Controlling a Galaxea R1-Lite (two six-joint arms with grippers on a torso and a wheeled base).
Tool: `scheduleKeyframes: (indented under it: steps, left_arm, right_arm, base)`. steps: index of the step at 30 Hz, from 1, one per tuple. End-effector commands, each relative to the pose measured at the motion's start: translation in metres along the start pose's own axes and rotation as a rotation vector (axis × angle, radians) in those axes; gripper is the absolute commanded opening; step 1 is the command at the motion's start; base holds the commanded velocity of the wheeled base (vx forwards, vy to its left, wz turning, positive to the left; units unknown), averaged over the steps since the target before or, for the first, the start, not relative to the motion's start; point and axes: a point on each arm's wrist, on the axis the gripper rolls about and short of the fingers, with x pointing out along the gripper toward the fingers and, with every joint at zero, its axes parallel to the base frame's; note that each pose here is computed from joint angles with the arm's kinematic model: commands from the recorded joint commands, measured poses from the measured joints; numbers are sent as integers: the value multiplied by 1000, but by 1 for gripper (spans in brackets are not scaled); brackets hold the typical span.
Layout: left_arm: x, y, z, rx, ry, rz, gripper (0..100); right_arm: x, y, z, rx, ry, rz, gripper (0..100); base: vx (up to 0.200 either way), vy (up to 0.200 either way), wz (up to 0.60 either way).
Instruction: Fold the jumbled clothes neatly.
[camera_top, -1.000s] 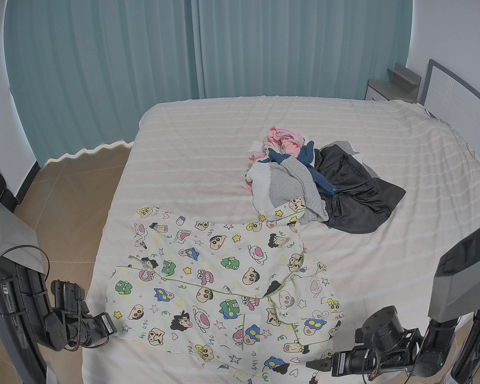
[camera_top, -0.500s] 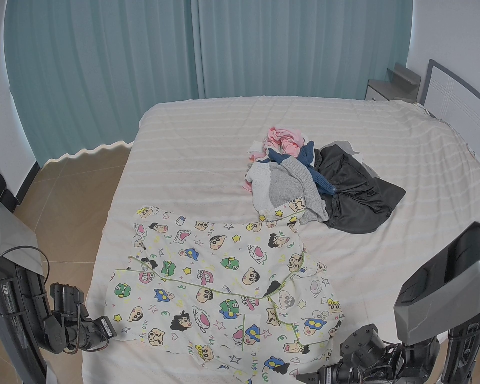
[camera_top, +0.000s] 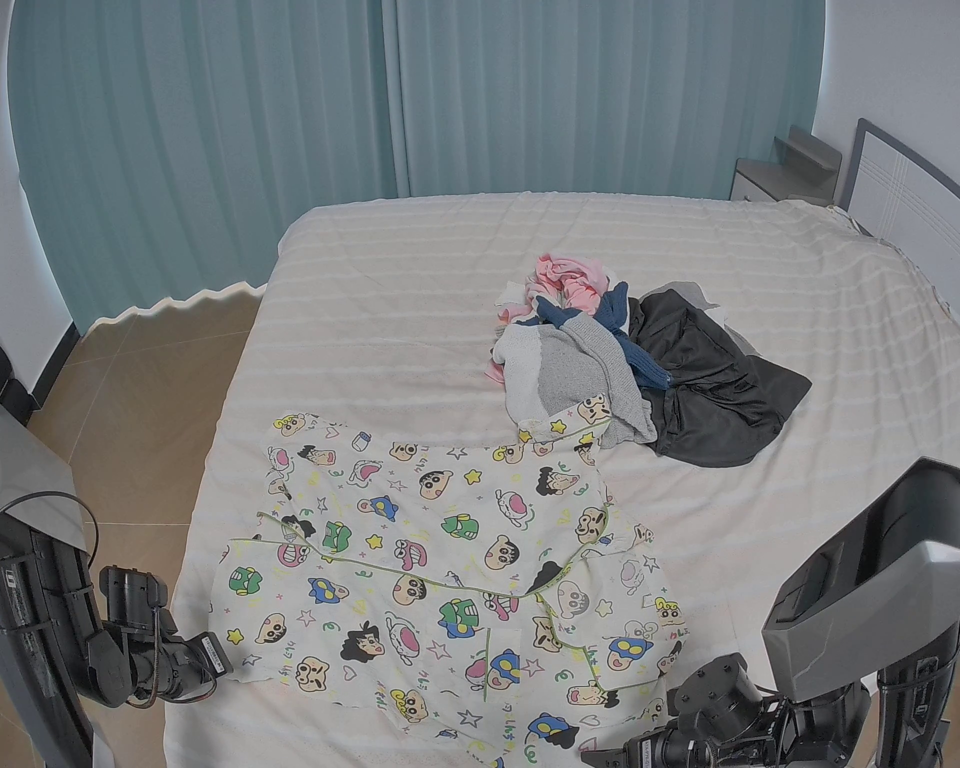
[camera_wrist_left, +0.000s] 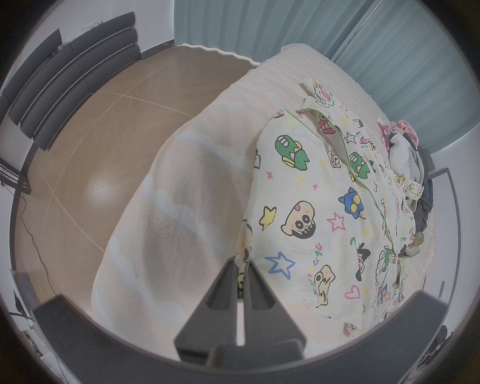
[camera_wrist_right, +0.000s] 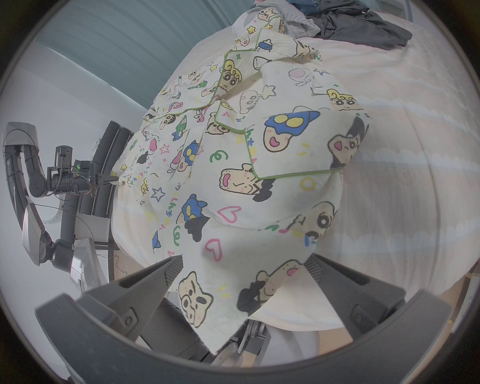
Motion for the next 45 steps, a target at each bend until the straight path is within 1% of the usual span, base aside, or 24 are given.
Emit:
scheduleKeyframes:
  steps: [1,3,7,12,14,17,20,29,30,40,45]
  left_arm:
    - [0,0,0,-2,1,1,0]
    - [0,0,0,-1,-5,2,0]
    - [0,0,0,2,-4,1,0]
    - [0,-1,1,4,-7,-1,0]
    - [1,-1,1,4,-9,0,0]
    - [0,-1,2,3,-11,0,0]
    - [1,-1,1,4,-9,0,0]
    - [1,-1,2,6,-11,0,0]
    - [1,-1,2,7,-10,-1,0]
    - [1,0,2,6,-10,2,0]
    - [0,0,1,6,-5,2,0]
  right_arm:
    - [-1,-4,-4,-15,21,-18,100]
    - [-1,-5,-3,-46,20,-23,100]
    - [0,-13,1,-51,26,-29,100]
    - [3,-13,1,-89,52,9,100]
    - [5,-12,-1,-104,84,44,100]
    - [7,-12,0,-117,91,68,100]
    - [10,-14,5,-102,72,63,100]
    - [12,-16,8,-89,63,61,100]
    - [12,-17,8,-89,64,60,0]
    - [11,-16,8,-93,61,55,0]
    - [5,-18,3,-100,76,49,0]
  base:
    - [0,0,0]
    - [0,0,0]
    - [0,0,0]
    - [0,0,0]
    - [0,0,0]
    - [0,0,0]
    - [0,0,0]
    - [0,0,0]
    - [0,0,0]
    - [0,0,0]
    - [0,0,0]
